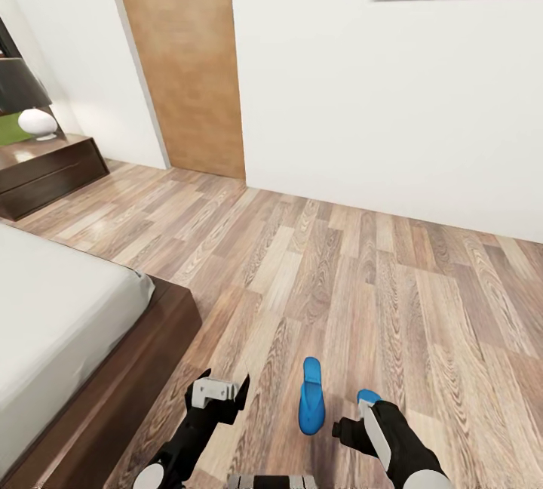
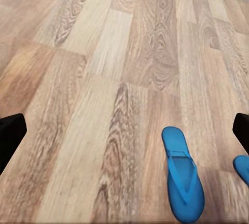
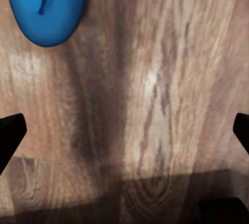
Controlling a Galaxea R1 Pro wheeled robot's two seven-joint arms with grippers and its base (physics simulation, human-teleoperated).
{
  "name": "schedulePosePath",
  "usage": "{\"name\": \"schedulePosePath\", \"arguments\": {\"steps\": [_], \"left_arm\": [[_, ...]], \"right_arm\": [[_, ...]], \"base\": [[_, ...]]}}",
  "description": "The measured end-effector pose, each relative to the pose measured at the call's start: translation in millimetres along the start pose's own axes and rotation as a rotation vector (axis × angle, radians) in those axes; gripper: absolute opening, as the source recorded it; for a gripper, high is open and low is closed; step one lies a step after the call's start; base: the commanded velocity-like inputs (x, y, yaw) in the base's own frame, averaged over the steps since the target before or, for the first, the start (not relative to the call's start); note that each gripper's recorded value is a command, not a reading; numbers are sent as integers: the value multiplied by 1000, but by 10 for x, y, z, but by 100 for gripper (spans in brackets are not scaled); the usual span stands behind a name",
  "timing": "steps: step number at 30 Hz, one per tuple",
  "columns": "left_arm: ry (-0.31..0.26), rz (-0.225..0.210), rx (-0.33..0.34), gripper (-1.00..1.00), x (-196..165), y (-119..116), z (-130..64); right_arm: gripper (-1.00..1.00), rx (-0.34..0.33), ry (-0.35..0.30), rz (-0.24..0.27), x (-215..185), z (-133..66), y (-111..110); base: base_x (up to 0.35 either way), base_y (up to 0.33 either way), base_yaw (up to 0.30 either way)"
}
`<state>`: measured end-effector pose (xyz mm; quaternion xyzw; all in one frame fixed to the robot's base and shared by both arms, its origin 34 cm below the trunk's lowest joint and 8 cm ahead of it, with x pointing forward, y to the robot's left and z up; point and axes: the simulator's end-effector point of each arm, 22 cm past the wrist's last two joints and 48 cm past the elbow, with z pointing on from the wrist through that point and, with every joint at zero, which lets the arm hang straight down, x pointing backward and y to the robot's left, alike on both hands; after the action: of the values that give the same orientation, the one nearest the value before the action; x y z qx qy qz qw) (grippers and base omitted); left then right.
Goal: In the bedroom, move the book from the bed onto either nightstand, and place the two sandals side by side next to the bed.
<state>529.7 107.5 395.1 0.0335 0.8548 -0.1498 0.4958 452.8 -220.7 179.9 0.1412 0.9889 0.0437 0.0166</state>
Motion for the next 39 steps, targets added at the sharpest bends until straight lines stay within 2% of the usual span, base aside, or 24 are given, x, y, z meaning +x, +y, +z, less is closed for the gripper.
{"name": "schedulePosePath", "arguments": {"steps": [21, 23, 25, 26, 28, 30, 32, 33, 35, 36, 39], "left_arm": [[88, -26, -10, 100, 430, 90, 92], [96, -28, -22, 100, 467, 156, 86], [100, -24, -52, 100, 482, 363, 64], [101, -21, -50, 100, 485, 395, 58], [109, -11, -12, 100, 495, 424, 38], [119, -10, 100, 100, 450, 300, 40], [126, -15, 168, 100, 399, 190, 39], [128, -17, 181, 100, 386, 168, 39], [132, -20, 194, 100, 365, 151, 41], [136, -19, 159, 100, 356, 237, 62], [137, -18, 112, 100, 352, 339, 79]], "right_arm": [[100, 24, 82, 7, 285, 313, -110], [100, 24, 82, 7, 283, 313, -112], [100, 25, 82, 7, 283, 312, -113], [100, 24, 82, 7, 283, 312, -112], [100, 24, 82, 7, 283, 312, -112], [100, 24, 81, 6, 281, 312, -112], [100, 24, 81, 6, 279, 312, -116], [100, 24, 81, 7, 278, 312, -116], [100, 24, 80, 7, 277, 312, -116], [100, 23, 80, 7, 277, 312, -116], [100, 22, 80, 7, 277, 312, -113]], "base": [[0, 0, 0], [0, 0, 0], [0, 0, 0], [0, 0, 0], [0, 0, 0], [0, 0, 0], [0, 0, 0], [0, 0, 0], [0, 0, 0], [0, 0, 0], [0, 0, 0]]}}
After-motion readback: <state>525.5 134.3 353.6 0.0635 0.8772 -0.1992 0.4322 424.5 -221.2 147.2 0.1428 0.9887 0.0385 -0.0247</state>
